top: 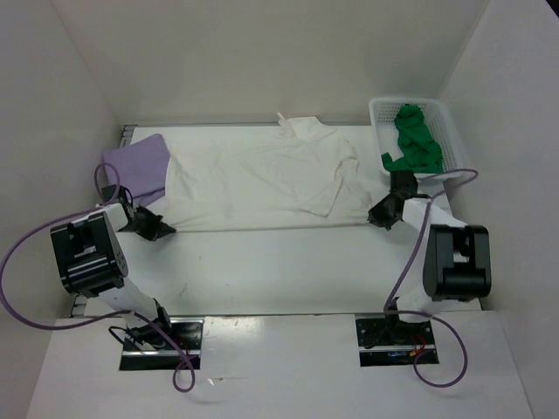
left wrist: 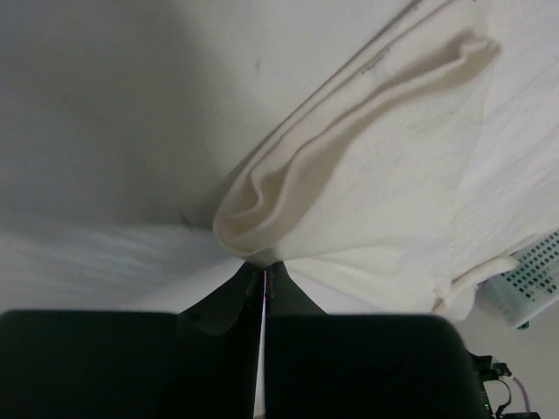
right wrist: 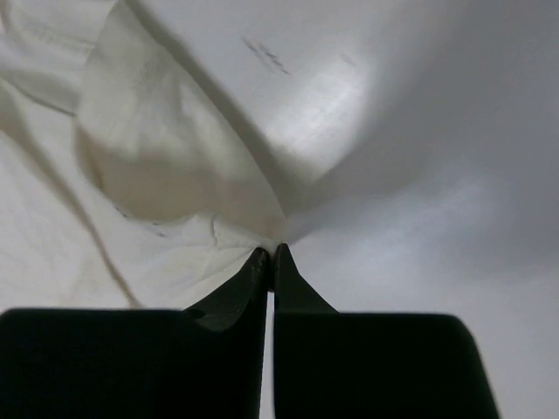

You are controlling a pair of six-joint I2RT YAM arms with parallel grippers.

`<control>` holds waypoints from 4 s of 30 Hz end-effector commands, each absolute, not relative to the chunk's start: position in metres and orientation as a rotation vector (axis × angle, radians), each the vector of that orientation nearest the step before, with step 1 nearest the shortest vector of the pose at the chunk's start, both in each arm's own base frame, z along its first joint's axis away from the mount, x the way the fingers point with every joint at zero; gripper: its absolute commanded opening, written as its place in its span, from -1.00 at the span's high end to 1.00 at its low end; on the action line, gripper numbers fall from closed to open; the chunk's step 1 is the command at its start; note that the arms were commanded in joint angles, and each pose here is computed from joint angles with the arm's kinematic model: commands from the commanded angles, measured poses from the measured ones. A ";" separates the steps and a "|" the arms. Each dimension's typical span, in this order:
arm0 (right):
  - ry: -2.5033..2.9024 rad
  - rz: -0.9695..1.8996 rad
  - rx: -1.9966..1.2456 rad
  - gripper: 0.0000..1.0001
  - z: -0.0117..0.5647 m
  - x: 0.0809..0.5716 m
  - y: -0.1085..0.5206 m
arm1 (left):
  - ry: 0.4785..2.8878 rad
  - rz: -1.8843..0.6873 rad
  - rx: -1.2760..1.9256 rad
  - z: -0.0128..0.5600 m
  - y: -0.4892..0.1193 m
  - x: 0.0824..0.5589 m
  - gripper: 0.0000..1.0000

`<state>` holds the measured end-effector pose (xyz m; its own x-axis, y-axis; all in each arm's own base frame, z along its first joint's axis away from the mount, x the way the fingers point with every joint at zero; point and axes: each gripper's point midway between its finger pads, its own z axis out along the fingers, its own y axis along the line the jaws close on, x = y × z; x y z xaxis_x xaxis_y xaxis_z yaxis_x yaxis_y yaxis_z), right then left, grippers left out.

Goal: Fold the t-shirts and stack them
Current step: Fold the flattened tshirt in 1/3 of the way

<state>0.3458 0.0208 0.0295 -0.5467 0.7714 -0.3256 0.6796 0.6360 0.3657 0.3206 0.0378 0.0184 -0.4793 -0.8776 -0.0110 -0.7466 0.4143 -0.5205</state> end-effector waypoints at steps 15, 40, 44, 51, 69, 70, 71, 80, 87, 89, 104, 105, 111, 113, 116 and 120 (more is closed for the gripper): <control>2.405 0.338 1.327 0.06 0.094 0.237 0.014 | 2.461 -0.951 -1.464 0.057 -0.016 0.224 -0.15; 2.631 0.552 0.672 0.29 0.047 0.290 0.133 | 2.549 -0.696 -0.802 0.074 -0.069 0.307 0.94; 2.670 0.575 0.651 0.29 0.040 0.281 0.147 | 2.570 -0.692 -0.816 0.062 -0.069 0.309 0.92; 2.683 0.537 0.686 0.25 0.034 0.275 0.148 | 2.585 -0.702 -0.822 0.056 -0.071 0.307 0.89; 2.654 0.554 0.722 0.49 0.041 0.281 0.149 | 2.574 -0.734 -0.835 0.057 -0.074 0.308 0.89; 2.651 0.556 0.721 0.49 0.042 0.285 0.151 | 2.574 -0.734 -0.835 0.057 -0.074 0.308 0.89; 2.651 0.556 0.721 0.56 0.042 0.285 0.151 | 2.574 -0.734 -0.835 0.057 -0.074 0.308 0.89; 2.600 0.579 0.718 1.00 0.059 0.313 0.158 | 2.565 -0.750 -0.839 0.059 -0.076 0.310 0.89; 2.554 0.611 0.713 1.00 0.078 0.358 0.173 | 2.558 -0.764 -0.830 0.063 -0.077 0.315 0.87; 2.557 0.607 0.702 1.00 0.078 0.373 0.178 | 2.551 -0.777 -0.821 0.066 -0.078 0.317 0.87; 2.595 0.561 0.465 0.14 0.071 0.417 0.241 | 2.537 -0.751 -0.835 0.072 -0.075 0.315 0.81; 2.565 0.599 0.439 0.14 0.086 0.418 0.244 | 2.510 -0.741 -0.839 0.079 -0.073 0.317 0.81; 2.438 0.534 0.385 0.11 0.139 0.405 0.218 | 2.496 -0.677 -0.695 0.099 -0.092 0.328 0.71; 2.460 0.530 0.423 0.63 0.125 0.386 0.210 | 2.547 -0.669 -0.596 0.095 -0.120 0.329 0.71; 2.550 0.568 0.475 1.00 0.090 0.348 0.206 | 2.636 -0.692 -0.524 0.080 -0.153 0.320 0.71; 2.640 0.540 0.535 1.00 0.045 0.315 0.195 | 2.697 -0.692 -0.551 0.054 -0.166 0.313 0.71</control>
